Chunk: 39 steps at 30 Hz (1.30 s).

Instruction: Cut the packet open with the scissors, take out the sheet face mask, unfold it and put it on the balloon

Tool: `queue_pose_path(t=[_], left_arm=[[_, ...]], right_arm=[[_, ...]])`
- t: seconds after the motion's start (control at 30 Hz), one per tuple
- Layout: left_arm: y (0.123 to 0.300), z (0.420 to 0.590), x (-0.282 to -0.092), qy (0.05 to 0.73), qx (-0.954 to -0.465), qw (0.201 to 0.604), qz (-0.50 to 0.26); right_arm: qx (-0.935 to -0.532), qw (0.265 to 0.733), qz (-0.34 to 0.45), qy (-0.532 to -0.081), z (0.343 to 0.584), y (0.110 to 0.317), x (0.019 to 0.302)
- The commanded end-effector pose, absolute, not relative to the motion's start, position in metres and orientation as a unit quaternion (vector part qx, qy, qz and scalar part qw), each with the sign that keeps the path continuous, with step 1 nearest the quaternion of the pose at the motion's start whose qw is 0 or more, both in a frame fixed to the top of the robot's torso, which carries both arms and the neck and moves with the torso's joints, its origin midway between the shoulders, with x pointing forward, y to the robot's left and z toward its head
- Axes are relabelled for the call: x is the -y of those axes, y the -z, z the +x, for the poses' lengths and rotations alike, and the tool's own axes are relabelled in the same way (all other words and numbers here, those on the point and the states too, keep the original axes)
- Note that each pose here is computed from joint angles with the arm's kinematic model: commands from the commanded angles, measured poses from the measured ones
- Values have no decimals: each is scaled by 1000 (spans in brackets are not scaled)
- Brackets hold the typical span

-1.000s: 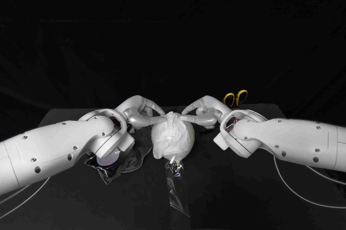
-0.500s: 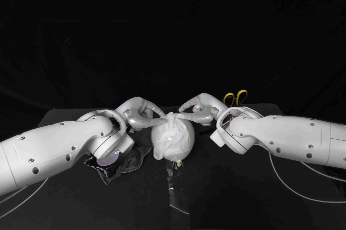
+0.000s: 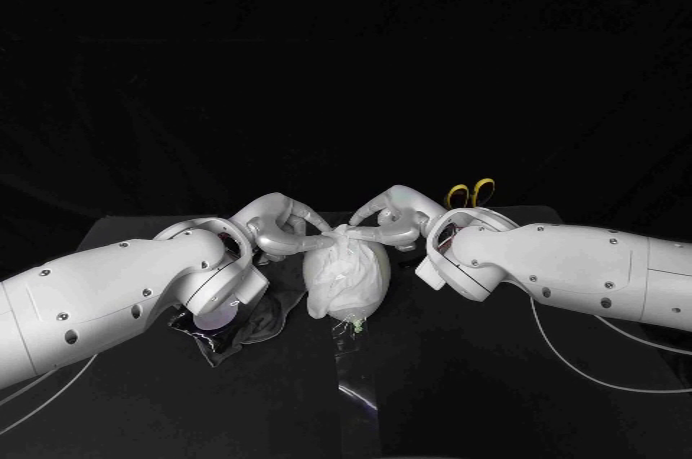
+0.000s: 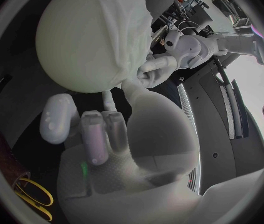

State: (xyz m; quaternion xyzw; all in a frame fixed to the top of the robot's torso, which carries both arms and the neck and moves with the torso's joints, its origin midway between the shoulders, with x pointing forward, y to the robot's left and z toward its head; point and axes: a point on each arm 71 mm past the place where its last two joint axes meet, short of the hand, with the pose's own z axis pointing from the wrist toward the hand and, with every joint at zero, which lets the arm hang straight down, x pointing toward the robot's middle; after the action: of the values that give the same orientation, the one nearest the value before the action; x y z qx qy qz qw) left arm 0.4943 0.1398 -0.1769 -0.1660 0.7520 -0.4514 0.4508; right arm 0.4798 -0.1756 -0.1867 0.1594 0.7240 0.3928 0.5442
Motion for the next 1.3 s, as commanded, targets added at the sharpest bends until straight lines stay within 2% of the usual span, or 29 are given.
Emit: queue_pose_path(t=[0.03, 0.43, 0.83, 1.3], left_arm=[[177, 494, -138, 458, -753, 442, -165], [177, 494, -138, 457, -754, 442, -165], [178, 494, -139, 455, -756, 440, -166], [176, 493, -142, 461, -751, 442, -169]], right_arm=[[-753, 514, 127, -390, 477, 191, 170], [-752, 520, 117, -388, 476, 190, 171], [-710, 563, 144, -398, 478, 182, 176], [-693, 576, 167, -399, 478, 180, 184]])
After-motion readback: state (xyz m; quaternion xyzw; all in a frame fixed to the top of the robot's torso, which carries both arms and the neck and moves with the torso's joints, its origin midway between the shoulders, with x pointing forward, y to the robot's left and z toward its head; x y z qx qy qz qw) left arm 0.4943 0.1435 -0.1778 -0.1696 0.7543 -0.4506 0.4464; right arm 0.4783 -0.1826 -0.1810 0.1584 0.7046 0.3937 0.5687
